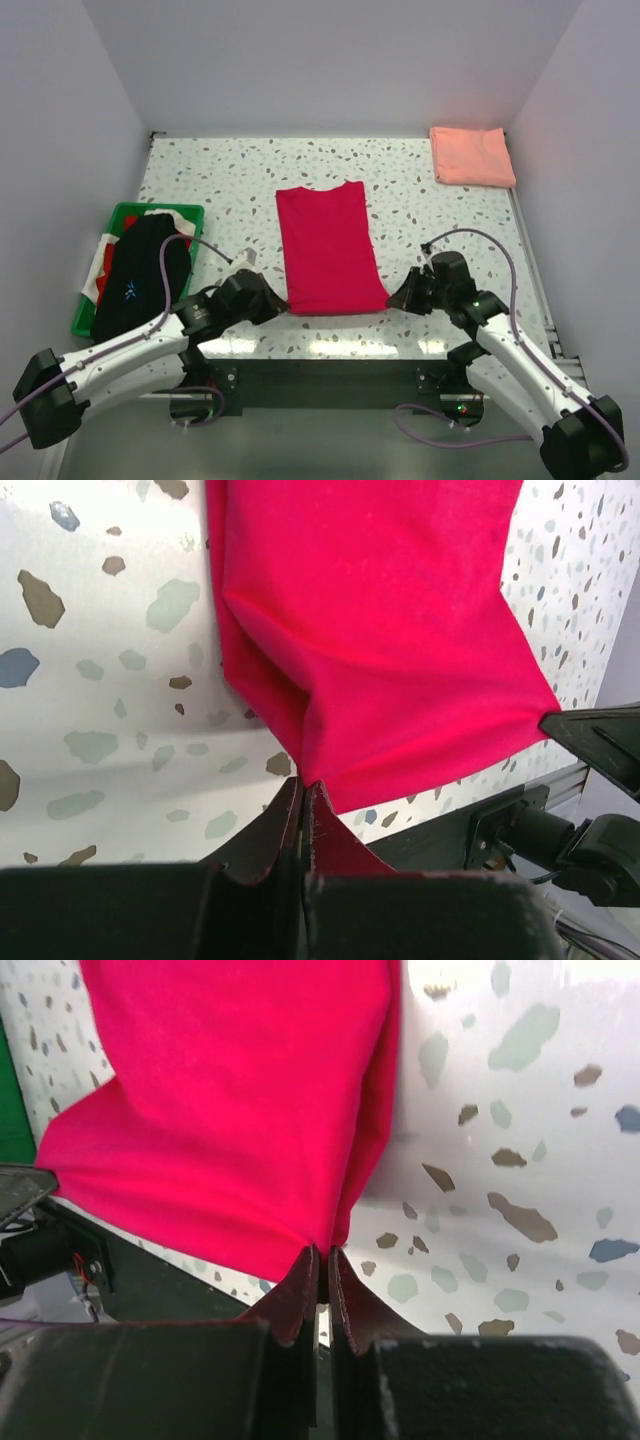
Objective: Fold and stack the t-shirts
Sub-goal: Fold the tshirt
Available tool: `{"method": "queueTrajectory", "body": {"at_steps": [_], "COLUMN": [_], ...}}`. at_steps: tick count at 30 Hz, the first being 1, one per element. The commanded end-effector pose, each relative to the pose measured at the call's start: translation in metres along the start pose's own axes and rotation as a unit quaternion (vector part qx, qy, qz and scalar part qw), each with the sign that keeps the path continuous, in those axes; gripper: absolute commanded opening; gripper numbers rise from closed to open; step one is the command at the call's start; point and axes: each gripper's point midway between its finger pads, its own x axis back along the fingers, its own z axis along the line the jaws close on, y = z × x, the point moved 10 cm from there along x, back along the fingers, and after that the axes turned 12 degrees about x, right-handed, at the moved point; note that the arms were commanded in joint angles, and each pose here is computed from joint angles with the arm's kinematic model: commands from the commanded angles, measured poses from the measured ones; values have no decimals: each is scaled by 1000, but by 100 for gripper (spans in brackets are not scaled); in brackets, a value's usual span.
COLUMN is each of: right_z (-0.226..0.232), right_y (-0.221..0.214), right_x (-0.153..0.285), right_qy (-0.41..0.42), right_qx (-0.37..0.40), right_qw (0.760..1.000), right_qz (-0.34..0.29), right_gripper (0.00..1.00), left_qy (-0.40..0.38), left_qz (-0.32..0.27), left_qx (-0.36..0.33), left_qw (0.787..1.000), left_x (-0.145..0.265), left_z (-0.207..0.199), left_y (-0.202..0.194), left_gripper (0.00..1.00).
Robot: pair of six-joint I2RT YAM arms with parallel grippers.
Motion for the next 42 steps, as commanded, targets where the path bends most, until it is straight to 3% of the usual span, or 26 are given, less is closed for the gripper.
{"method": "queueTrajectory", "body": {"at_steps": [1,8,20,31,42], "right_z": [8,23,52,65,56], "right_y": [25,60,149,218,274], "right_x": [15,26,4,-40,-79], "right_qy": [-33,-54,-85,-97,-68], "right_qx": [38,66,99,102,87], "right_qw": [998,993,983,982,985], "right_qz": [-41,-84,-125,-127,-133], "right_gripper": [0,0,0,0,0], "left_qy": [26,15,18,12,19], "left_qz": [-42,-93,-118,-150,-153], "left_qx": [-15,-46,-93,-72,-56], "left_qw": [999,994,988,986,986], "left_x": [8,16,-16,-47,-69], "left_z": [-10,-43,-94,-130,-134], "left_y": [10,32,105,171,221], "left_gripper": [0,0,0,0,0]}}
